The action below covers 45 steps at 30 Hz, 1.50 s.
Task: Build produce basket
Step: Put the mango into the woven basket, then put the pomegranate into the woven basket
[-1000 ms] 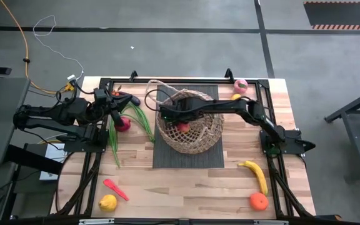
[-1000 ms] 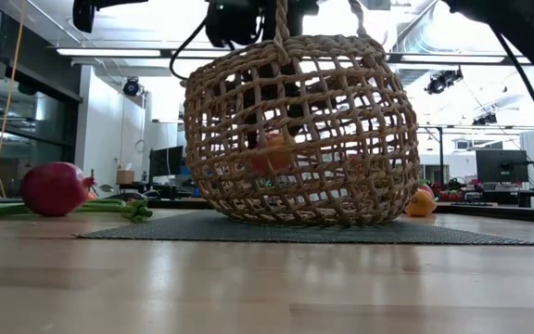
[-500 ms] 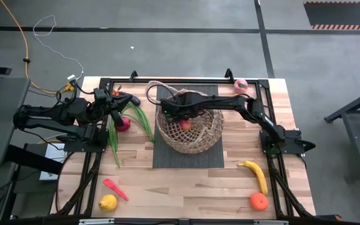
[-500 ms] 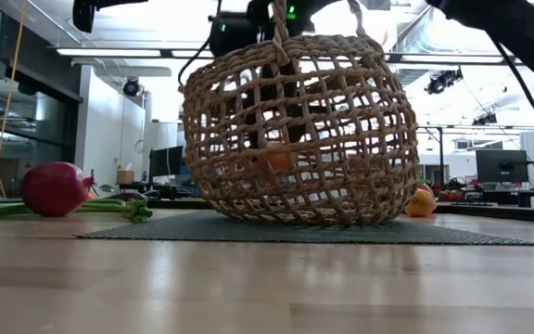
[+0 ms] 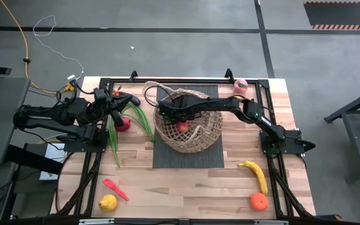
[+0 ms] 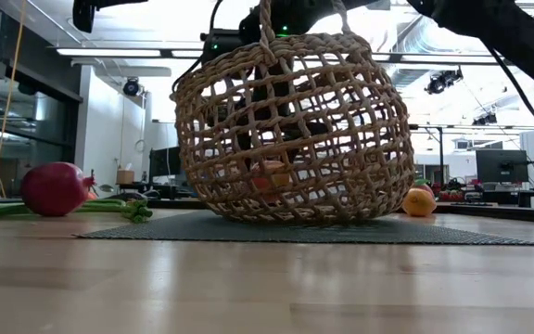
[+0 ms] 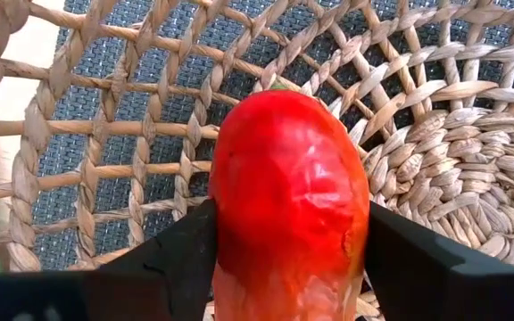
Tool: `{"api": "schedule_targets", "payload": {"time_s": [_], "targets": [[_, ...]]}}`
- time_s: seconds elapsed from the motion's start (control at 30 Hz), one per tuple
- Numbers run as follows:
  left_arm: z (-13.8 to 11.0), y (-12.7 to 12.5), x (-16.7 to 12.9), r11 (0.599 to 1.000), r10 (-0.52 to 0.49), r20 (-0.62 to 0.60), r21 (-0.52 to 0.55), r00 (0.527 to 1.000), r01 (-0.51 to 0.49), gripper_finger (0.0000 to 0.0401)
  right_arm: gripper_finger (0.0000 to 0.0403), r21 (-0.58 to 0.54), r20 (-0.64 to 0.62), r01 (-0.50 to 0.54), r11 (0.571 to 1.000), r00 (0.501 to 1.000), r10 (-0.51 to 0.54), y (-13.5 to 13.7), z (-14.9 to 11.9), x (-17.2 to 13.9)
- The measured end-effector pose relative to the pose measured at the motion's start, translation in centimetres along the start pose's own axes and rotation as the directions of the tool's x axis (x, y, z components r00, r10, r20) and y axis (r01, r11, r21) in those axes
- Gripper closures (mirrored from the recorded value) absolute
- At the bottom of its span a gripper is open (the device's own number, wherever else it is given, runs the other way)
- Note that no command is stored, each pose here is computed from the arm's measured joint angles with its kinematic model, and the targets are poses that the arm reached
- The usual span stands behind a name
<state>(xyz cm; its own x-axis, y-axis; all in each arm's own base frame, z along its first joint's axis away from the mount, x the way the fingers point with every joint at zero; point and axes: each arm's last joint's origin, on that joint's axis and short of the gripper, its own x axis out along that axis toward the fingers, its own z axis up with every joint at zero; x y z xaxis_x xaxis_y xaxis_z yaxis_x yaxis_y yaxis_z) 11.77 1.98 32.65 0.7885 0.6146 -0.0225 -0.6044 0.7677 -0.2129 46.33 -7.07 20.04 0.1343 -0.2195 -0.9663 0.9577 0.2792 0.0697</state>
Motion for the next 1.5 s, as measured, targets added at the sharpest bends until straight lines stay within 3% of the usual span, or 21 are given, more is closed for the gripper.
{"api": "schedule_targets", "payload": {"time_s": [0.27, 0.53, 0.7, 0.83, 1.03, 1.2, 1.37, 1.5], "targets": [[0.0, 0.0, 0.0, 1.000, 0.000, 0.000, 0.000, 1.000, 0.000, 0.0401, 0.0125, -0.020, 0.002, -0.004, 1.000, 1.000, 0.004, 0.0, 0.0, 0.0], [0.0, 0.0, 0.0, 1.000, 0.000, 0.000, -0.001, 1.000, 0.000, 0.0401, 0.0120, -0.036, 0.001, -0.004, 0.999, 1.000, 0.004, 0.0, 0.0, -0.3], [0.0, 0.0, 0.0, 1.000, 0.000, 0.000, -0.001, 1.000, 0.000, 0.0401, 0.0119, -0.120, 0.025, -0.032, 0.992, 0.999, 0.035, -0.4, 0.3, -2.4], [0.0, 0.0, 0.0, 1.000, 0.000, 0.000, -0.001, 1.000, 0.000, 0.0401, 0.0119, -0.123, 0.056, -0.056, 0.991, 0.996, 0.063, -1.1, 0.6, -4.8], [0.0, 0.0, 0.0, 1.000, 0.000, 0.000, -0.001, 1.000, 0.000, 0.0401, 0.0119, -0.263, -0.005, -0.127, 0.956, 0.991, 0.130, -2.3, 0.2, -8.7], [0.0, 0.0, 0.0, 1.000, 0.000, 0.000, -0.001, 1.000, 0.000, 0.0401, 0.0119, -0.384, -0.037, -0.237, 0.892, 0.970, 0.241, -3.1, -0.9, -12.7], [0.0, 0.0, 0.0, 1.000, -0.001, 0.000, 0.000, 1.000, 0.001, 0.0401, 0.0119, -0.521, 0.060, -0.367, 0.771, 0.885, 0.462, -4.0, -1.7, -18.7], [0.0, 0.0, 0.0, 1.000, 0.000, 0.000, 0.000, 1.000, 0.000, 0.0401, 0.0119, -0.629, 0.166, -0.339, 0.700, 0.820, 0.547, -5.8, -2.5, -23.0]]}}
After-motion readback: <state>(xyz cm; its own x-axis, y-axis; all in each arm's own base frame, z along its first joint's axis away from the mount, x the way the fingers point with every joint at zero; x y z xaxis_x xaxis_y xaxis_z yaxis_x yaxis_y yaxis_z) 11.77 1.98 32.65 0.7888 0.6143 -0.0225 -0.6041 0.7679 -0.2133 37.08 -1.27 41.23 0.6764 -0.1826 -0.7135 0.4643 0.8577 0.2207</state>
